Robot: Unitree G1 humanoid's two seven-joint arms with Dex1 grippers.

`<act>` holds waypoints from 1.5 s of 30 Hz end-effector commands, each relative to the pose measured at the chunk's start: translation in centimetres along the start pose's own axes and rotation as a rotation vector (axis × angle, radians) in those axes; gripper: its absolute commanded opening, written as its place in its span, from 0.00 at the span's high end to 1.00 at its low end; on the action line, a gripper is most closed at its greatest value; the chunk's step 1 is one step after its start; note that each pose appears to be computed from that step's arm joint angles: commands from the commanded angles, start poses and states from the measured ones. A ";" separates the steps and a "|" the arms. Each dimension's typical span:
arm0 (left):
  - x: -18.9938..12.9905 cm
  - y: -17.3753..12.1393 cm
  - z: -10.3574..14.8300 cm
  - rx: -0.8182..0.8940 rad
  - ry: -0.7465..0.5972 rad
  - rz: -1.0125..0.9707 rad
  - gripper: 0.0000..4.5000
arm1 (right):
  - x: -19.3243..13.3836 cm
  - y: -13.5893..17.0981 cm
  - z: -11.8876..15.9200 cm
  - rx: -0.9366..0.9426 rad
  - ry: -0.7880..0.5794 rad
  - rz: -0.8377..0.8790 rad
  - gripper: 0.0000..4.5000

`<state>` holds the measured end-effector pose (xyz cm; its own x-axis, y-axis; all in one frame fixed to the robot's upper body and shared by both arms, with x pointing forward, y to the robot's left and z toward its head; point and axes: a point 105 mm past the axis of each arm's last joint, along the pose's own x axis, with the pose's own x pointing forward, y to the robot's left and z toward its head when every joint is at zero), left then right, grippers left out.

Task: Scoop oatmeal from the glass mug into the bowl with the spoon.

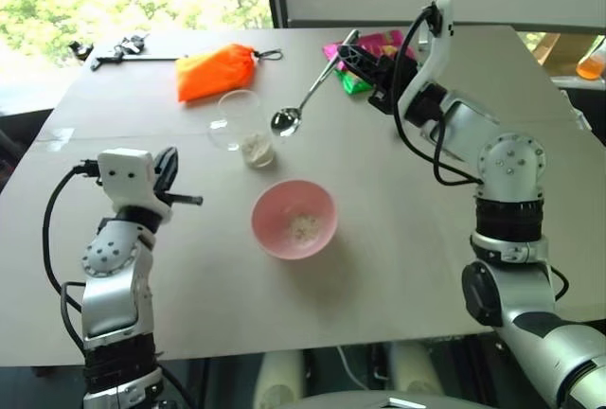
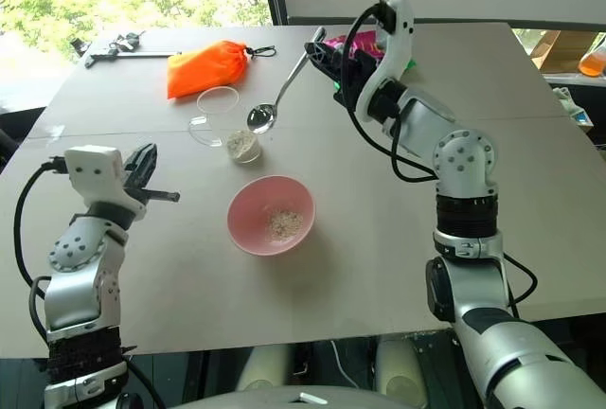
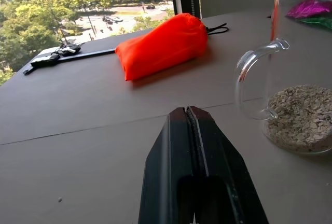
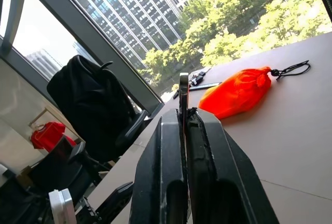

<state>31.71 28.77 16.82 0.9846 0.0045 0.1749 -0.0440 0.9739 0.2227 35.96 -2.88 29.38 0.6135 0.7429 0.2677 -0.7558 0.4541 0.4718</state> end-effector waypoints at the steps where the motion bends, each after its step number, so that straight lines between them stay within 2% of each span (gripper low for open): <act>1: 0.5 0.6 1.3 0.009 -0.057 -0.009 0.67 | -0.2 1.5 2.0 -0.040 -0.066 0.046 1.00; 3: 0.9 0.3 0.9 0.005 -0.048 -0.033 0.46 | -0.3 1.4 2.0 -0.040 -0.068 0.043 1.00; 14: 4.0 -1.6 -0.8 0.009 0.001 -0.135 0.46 | -0.4 1.2 2.2 -0.048 -0.074 0.033 1.00; 27: 7.9 -3.2 -0.5 0.001 -0.023 -0.176 0.46 | -0.6 1.1 2.1 -0.049 -0.078 0.016 1.00; 32: 8.5 -3.3 -0.5 -0.006 -0.026 -0.178 0.95 | -0.7 1.1 2.1 -0.048 -0.080 0.014 1.00; 33: 8.6 -3.3 -0.6 -0.008 -0.025 -0.178 0.98 | -0.7 1.1 2.1 -0.048 -0.080 0.014 1.00; 40: 8.6 -4.0 -1.3 0.002 -0.006 -0.197 0.98 | -0.3 1.5 2.8 -0.064 -0.105 0.024 1.00; 45: 8.3 -4.7 -1.6 -0.025 0.001 -0.218 0.98 | 1.2 3.0 3.9 -0.175 -0.125 0.058 1.00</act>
<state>40.52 25.02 17.09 0.9667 -0.1902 0.1714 0.1492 0.9624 0.2269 36.42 -3.32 31.81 0.6411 0.6967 0.3220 -0.7596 0.5160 0.3959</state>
